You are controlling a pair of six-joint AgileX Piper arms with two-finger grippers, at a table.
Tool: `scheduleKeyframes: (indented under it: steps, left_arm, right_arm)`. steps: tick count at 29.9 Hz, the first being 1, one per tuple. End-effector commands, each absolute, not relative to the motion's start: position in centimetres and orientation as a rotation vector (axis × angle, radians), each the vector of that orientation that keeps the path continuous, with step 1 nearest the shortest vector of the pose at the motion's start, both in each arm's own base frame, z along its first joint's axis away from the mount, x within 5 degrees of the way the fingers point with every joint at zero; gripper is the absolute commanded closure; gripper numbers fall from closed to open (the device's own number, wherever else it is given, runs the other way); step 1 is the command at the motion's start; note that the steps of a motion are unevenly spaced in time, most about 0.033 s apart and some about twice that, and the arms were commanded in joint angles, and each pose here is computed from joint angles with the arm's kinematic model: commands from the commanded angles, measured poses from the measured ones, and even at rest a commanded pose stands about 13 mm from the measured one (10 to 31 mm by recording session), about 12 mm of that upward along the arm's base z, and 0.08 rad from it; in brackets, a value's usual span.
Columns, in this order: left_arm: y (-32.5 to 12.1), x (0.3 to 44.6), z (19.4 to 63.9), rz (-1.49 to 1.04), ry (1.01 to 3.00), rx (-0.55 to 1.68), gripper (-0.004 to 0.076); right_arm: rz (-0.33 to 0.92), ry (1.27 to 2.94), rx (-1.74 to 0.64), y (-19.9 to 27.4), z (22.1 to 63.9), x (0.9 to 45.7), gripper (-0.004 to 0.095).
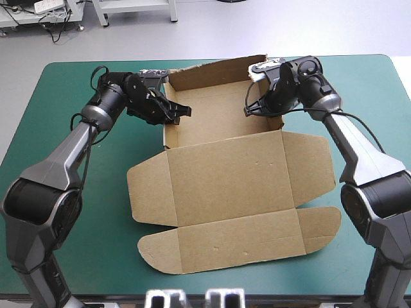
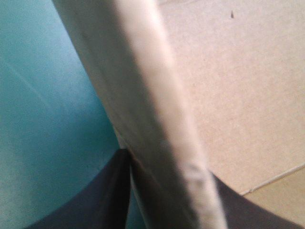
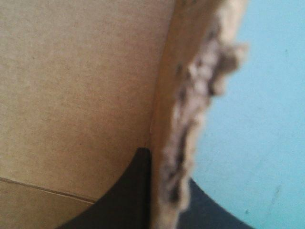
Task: Fold the box
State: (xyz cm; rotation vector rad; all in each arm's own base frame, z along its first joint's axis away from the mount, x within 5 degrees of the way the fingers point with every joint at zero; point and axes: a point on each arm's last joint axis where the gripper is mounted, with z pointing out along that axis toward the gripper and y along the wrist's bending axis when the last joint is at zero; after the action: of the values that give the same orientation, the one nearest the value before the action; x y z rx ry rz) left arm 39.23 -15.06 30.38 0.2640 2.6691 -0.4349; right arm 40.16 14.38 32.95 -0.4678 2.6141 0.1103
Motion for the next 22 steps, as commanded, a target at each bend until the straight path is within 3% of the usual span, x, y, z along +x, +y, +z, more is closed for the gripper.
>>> scheduleKeyframes:
  steps: [1,8,16,22]
  left_arm:
    - [-16.5,39.2,33.1,-0.475,2.591,0.310,0.0530]
    - [-17.0,40.1,30.9,-0.466,2.723,0.313,0.0542]
    - [-17.8,40.3,28.5,-0.451,2.816,0.387,0.0736]
    - [-17.7,40.6,27.8,-0.414,2.834,0.427,0.0734]
  right_arm:
    - [0.267,2.552,-0.473,14.5,36.1,38.8,0.0932]
    - [0.237,2.707,-0.463,13.4,33.3,39.7,0.0931]
    - [0.333,2.793,-0.453,14.4,30.2,40.8,0.0932]
    - [0.327,2.808,-0.454,14.5,29.6,41.0,0.0932]
